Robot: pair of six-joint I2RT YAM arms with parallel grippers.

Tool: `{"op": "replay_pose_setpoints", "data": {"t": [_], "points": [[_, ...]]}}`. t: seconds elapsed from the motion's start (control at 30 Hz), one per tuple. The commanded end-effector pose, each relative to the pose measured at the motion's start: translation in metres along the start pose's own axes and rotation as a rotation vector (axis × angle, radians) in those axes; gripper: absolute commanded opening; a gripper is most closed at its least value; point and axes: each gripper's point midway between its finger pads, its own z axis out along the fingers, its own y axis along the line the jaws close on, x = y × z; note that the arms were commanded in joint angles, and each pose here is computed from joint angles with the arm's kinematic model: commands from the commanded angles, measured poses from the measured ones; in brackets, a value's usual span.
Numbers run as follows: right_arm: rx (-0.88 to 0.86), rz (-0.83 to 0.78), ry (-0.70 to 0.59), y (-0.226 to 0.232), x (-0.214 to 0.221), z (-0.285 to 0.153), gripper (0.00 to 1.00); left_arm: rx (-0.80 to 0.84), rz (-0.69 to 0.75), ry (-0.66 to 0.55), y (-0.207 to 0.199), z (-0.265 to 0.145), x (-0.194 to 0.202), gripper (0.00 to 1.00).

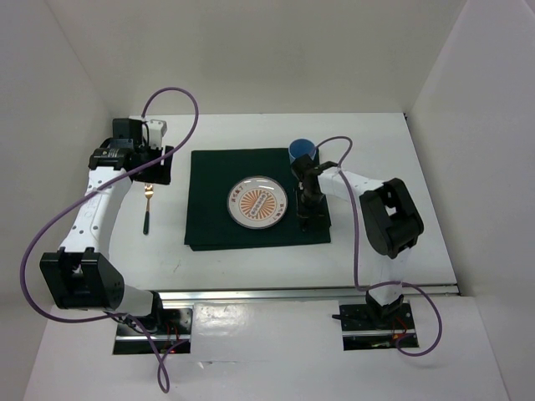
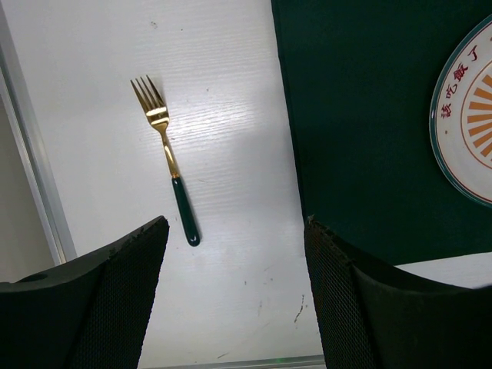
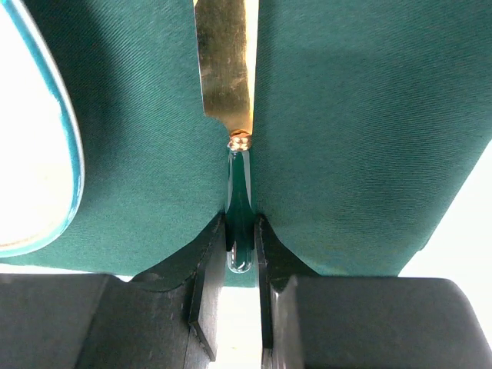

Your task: Set the dinner table for one person

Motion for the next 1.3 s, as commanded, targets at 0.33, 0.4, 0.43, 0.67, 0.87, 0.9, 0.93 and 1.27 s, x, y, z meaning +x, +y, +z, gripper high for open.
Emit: {"op": "replay_pose_setpoints", "data": {"t": [0.33,0.4,0.43,0.67,0.87,0.9,0.93,1.27], "points": [[-0.023,0.041,-0.074,0.002,-0.025,-0.016,0.49,-0.016,0.022,-0.032,0.004,-0.008,-0.003,0.78],[-0.015,0.042,-0.086,0.001,-0.027,-0.02,0.5,-0.026,0.022,-0.021,0.006,-0.006,0.0,0.78],[-0.013,0.042,-0.082,0.0,-0.025,-0.024,0.52,-0.027,0.031,-0.023,0.006,-0.004,0.001,0.78],[-0.001,0.038,-0.208,0.002,-0.055,-0.083,0.7,-0.203,0.142,0.178,0.043,0.039,0.047,0.78],[-0.071,0.013,-0.336,0.017,-0.066,-0.136,0.79,-0.258,0.222,0.342,0.065,0.077,0.075,0.79],[-0.077,0.014,-0.347,0.017,-0.066,-0.14,0.8,-0.214,0.202,0.386,0.062,0.09,0.085,0.79],[-0.082,0.014,-0.356,0.017,-0.066,-0.144,0.8,-0.195,0.202,0.405,0.059,0.094,0.087,0.77],[-0.074,0.025,-0.425,0.01,-0.06,-0.162,0.81,-0.171,0.122,0.564,0.063,0.129,0.118,0.74]]}}
